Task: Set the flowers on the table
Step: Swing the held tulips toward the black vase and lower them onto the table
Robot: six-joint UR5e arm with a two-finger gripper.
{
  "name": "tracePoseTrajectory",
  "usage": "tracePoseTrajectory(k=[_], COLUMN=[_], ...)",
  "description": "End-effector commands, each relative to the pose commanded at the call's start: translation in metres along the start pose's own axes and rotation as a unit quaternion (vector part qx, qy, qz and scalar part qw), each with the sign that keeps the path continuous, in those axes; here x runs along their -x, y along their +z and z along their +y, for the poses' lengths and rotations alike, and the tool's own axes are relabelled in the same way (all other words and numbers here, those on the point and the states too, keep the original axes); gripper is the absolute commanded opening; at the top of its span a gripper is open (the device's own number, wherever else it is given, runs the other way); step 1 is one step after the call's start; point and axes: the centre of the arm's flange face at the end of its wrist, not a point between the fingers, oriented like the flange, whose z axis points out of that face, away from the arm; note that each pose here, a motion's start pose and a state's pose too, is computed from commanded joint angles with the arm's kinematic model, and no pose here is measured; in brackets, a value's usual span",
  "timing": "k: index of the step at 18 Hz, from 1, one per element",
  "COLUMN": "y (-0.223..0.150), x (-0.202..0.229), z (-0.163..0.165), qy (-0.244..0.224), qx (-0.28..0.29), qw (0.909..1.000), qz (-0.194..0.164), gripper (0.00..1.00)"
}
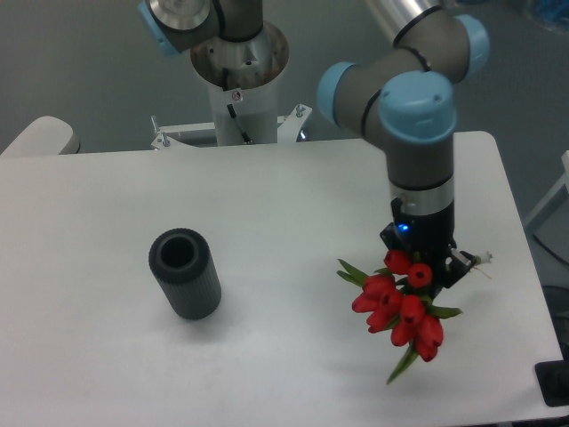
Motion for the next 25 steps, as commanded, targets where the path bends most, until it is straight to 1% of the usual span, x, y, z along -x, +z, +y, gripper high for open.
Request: tracePoseTrajectory(k=[2,3,4,6,8,10,11,13,14,16,17,22,24,25], y=[0.014,0.017,0.025,0.037,0.055,0.068,0.074,0.086,0.092,0.101,0.102,0.105,0.107,0.106], x=[-0.022,-0.027,-0.036,-0.046,-0.064,-0.075,-0.08,-0.091,-0.093,-0.102,-0.102,-0.102,-0.1,-0.099], z=[-0.016,-0.017,-0.017,-0.017,-0.03,-0.035,-0.044,-0.064,-0.065,-0.079,-0.081,-0.083,-0.084,-0.085], qy=[0.019,0.019,0.025,0.03,0.034,0.022,0.027,0.03,0.03,0.05,0.059,0.059,0.055,0.055], qx=[0.035,0.043,0.049,0.057,0.062,0.065,0.065,0.07,0.086,0.113,0.115,0.112,0.109,0.107], qw=[0.9991,0.9986,0.9976,0.996,0.9945,0.9936,0.9931,0.9922,0.991,0.9877,0.9872,0.9875,0.9888,0.9893], qz=[0.016,0.025,0.043,0.062,0.077,0.089,0.093,0.099,0.099,0.095,0.094,0.095,0.086,0.082], gripper=[0.28,0.28,0.28,0.28,0.28,0.28,0.29,0.29,0.29,0.28,0.28,0.3,0.38,0.52])
